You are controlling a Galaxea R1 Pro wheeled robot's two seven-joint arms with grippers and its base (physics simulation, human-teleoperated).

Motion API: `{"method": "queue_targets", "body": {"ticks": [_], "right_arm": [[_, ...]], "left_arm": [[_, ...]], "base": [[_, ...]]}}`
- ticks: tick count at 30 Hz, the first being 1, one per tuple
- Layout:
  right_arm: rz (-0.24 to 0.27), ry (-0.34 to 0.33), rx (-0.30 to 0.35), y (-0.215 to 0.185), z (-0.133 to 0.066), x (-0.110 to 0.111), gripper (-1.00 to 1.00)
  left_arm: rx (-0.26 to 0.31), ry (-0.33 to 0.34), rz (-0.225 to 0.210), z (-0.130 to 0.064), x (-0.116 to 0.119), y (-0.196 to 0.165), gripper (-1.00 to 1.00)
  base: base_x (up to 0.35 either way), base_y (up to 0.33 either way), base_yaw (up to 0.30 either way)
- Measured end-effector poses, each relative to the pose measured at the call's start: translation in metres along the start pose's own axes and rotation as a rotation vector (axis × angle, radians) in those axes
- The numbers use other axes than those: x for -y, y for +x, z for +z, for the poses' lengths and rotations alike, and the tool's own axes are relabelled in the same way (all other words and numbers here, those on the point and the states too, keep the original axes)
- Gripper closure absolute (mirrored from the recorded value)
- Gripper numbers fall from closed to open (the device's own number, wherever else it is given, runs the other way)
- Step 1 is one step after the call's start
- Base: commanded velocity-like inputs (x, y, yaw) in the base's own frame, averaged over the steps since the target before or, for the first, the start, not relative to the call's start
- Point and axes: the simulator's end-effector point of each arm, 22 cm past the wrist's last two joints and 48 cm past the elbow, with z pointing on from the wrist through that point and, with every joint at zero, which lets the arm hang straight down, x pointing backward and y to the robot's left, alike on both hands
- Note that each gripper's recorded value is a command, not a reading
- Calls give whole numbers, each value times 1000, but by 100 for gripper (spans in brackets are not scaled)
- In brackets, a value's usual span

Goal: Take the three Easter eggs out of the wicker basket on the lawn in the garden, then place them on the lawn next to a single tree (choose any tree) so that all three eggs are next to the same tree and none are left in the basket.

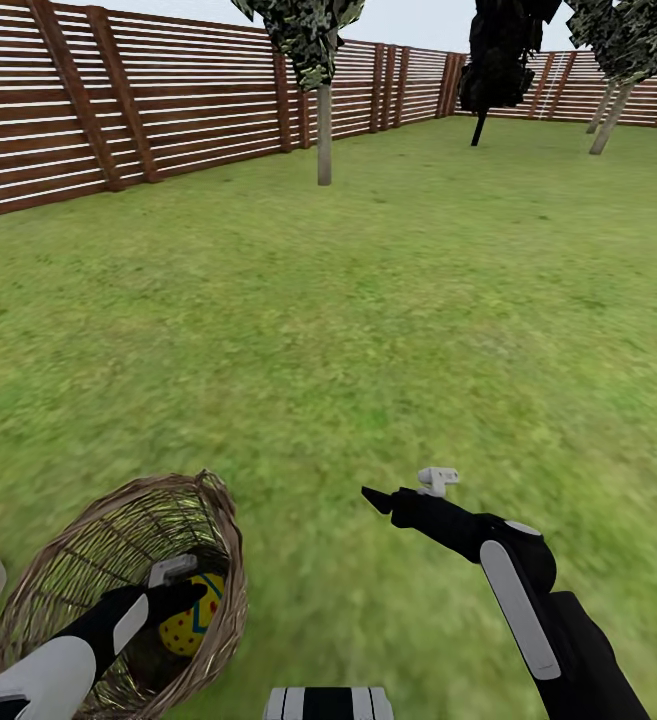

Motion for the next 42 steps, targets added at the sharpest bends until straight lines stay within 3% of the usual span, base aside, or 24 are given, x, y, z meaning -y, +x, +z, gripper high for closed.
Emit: {"method": "queue_targets", "body": {"ticks": [39, 40, 42], "right_arm": [[0, 0, 0, 0, 0, 0, -100], [0, 0, 0, 0, 0, 0, -100], [0, 0, 0, 0, 0, 0, -100]], "left_arm": [[-3, -14, 0, 0, -2, 1, -100], [-3, -14, -2, 0, -2, 1, 100], [-2, -16, 4, 0, -3, 0, 100]], "base": [[0, 0, 0], [0, 0, 0], [0, 0, 0]]}}
